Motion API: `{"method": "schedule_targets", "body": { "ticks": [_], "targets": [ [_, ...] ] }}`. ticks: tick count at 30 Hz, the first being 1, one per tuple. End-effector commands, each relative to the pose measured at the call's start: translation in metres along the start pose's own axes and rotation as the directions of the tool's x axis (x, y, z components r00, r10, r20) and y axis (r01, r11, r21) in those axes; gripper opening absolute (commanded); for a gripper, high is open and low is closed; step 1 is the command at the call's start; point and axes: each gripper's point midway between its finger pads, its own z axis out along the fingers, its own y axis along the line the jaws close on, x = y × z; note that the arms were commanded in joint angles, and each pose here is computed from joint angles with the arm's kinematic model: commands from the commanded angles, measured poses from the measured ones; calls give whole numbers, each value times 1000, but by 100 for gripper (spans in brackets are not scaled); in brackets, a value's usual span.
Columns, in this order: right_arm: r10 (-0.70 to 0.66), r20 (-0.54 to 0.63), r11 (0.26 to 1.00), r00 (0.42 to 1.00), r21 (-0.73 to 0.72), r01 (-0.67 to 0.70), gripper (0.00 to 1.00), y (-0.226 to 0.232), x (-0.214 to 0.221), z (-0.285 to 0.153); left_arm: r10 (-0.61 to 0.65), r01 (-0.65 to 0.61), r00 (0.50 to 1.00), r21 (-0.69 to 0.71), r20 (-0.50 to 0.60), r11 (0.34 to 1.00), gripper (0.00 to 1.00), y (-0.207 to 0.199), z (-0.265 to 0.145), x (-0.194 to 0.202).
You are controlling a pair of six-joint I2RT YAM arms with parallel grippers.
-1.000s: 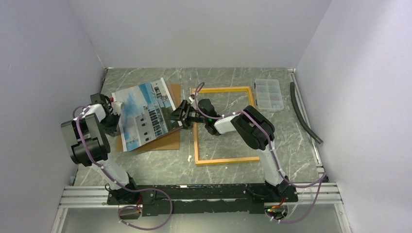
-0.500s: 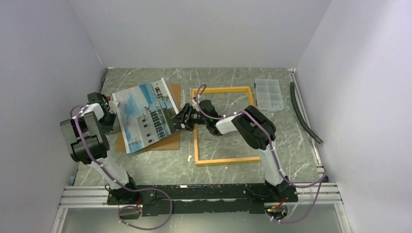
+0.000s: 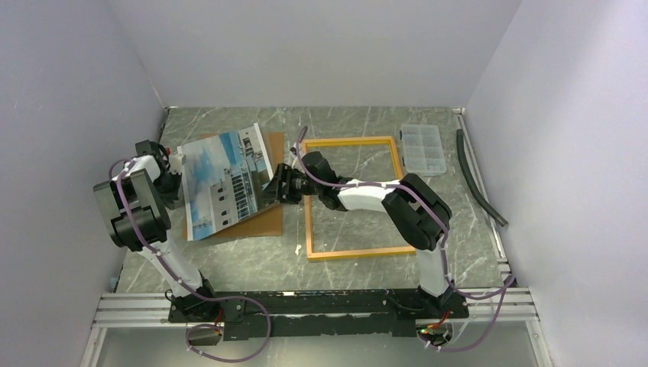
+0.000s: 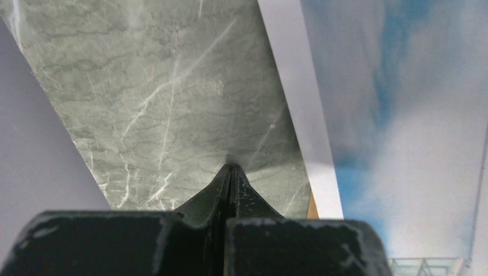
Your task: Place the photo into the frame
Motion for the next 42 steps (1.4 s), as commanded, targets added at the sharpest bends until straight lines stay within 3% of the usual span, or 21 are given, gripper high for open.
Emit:
{"method": "schedule_targets", "body": {
  "ticks": [1, 4, 8, 14, 24, 30, 35, 42],
  "targets": [
    [-160, -49, 985, 986, -73, 156, 71, 25, -3, 5, -18, 20, 999, 50, -47, 999, 3, -11, 26, 10],
    [-197, -97, 977, 976, -96, 188, 86, 25, -4, 12, 3, -1, 999, 48, -41, 999, 3, -12, 31, 9],
    [-215, -66, 967, 974, -151, 203, 90, 25, -21, 16, 50, -51, 997, -10, -54, 999, 3, -7, 35, 13],
    [-38, -34, 990, 999, -139, 33, 90, -13, -46, 26, 118, -120, 991, -36, -59, 992, 3, -10, 40, 21],
    [61, 81, 986, 995, -161, -47, 85, -29, -69, 41, 166, -170, 983, -53, -73, 984, 3, -9, 47, 29],
    [151, 128, 978, 980, -164, -130, 60, -36, -77, 43, 171, -175, 983, -57, -73, 983, 3, -8, 46, 29],
    [179, 154, 973, 972, -176, -151, 49, -34, -79, 35, 169, -174, 982, -62, -81, 983, 3, -7, 48, 31],
    [130, 239, 991, 962, -72, -116, 14, -37, -89, 25, 123, -123, 992, -5, -25, 992, 3, -12, 15, 8]
  ]
}}
